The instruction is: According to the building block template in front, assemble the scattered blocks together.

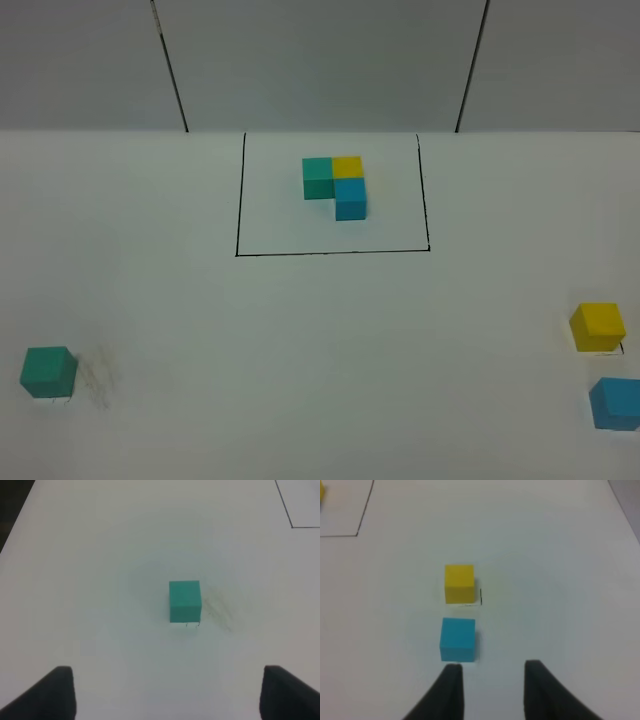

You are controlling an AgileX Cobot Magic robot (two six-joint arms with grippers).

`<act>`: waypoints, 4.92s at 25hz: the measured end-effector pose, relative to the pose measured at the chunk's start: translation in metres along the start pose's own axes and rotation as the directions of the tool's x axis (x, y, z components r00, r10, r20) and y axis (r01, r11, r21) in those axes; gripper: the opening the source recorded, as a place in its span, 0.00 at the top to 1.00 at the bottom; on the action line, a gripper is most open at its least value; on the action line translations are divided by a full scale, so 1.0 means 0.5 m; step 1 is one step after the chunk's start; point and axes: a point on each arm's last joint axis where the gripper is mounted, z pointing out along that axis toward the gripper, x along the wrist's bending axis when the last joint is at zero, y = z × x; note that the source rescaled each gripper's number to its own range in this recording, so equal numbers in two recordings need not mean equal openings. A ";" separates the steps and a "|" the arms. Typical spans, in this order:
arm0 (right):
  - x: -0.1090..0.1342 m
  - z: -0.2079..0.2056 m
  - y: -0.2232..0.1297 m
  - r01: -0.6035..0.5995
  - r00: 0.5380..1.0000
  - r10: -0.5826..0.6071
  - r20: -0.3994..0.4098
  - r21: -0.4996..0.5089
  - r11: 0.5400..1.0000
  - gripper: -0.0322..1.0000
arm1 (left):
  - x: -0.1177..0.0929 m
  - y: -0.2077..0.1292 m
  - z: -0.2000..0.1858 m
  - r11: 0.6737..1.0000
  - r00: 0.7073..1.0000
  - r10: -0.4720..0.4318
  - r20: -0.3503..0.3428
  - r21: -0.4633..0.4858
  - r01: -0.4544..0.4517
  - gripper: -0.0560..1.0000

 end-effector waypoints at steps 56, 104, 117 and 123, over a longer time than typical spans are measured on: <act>0.000 0.000 0.000 0.000 1.000 0.000 0.000 0.000 1.000 0.97 | -0.023 0.217 0.439 0.768 0.998 -0.053 -0.037 0.637 0.064 0.40; 0.000 0.000 0.000 0.000 1.000 0.000 0.000 0.000 1.000 0.97 | -0.287 0.192 0.612 0.390 0.483 0.405 0.776 0.332 -0.859 0.94; 0.000 0.000 0.000 0.000 1.000 0.000 0.000 0.000 1.000 0.97 | -0.564 0.144 0.628 0.075 -0.019 0.617 0.787 -0.083 -0.994 0.94; 0.000 0.000 0.000 0.000 1.000 0.000 0.000 0.000 1.000 0.97 | -0.587 0.107 0.675 0.048 -0.029 0.590 0.807 -0.071 -0.996 0.94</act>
